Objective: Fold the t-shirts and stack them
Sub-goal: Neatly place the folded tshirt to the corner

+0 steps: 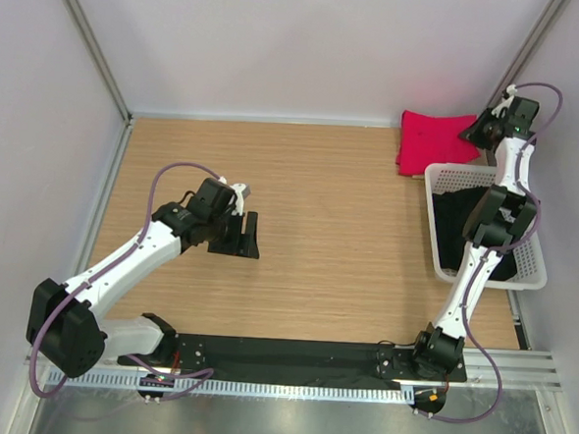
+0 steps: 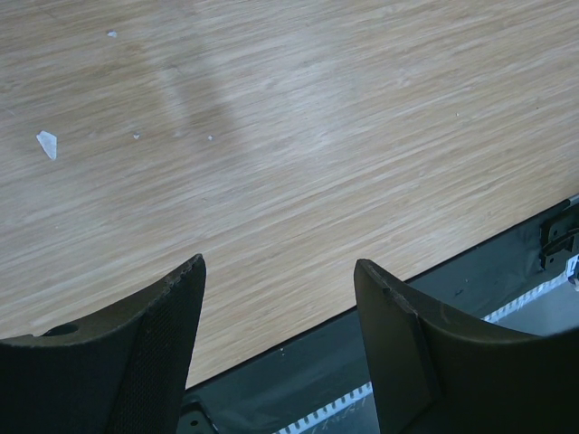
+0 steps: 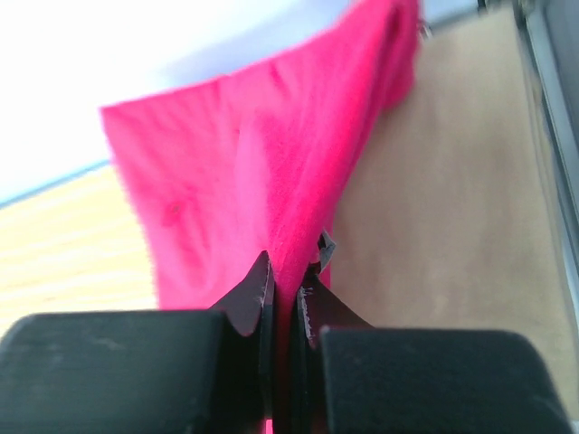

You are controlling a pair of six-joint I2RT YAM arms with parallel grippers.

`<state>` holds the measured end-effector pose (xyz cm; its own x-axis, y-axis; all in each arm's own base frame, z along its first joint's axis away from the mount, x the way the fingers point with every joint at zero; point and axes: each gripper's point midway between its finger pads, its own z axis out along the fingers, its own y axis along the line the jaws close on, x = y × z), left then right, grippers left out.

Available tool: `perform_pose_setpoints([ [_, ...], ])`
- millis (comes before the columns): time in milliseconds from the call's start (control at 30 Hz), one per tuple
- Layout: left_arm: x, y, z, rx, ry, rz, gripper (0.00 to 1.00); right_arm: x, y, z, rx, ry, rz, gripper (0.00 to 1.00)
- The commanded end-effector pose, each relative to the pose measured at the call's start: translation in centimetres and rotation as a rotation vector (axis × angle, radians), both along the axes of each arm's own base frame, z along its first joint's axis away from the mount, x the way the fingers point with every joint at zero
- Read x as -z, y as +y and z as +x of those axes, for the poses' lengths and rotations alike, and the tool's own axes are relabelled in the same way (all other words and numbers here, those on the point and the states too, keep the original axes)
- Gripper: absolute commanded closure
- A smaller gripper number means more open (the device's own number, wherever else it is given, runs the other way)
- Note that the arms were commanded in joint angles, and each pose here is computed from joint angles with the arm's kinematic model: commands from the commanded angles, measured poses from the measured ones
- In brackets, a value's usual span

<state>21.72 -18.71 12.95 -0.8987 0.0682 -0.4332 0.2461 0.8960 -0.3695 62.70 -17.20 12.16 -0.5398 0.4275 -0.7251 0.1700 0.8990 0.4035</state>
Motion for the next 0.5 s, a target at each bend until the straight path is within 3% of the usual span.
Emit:
perform_pose_setpoints([
  [0,-1.4,-0.3,0.7,-0.005,-0.04,-0.029,0.32,-12.9,0.3,0.9,-0.001,-0.267,-0.047,0.99],
  [200,-1.3,-0.4,0.7,-0.003,-0.034,-0.026,0.32,-13.5,-0.7,0.5,0.022,-0.271,-0.062,0.99],
  [467,-0.6,-0.3,0.7,0.003,-0.016,-0.013,0.32,-7.9,-2.3,0.9,0.014,-0.194,-0.056,0.99],
])
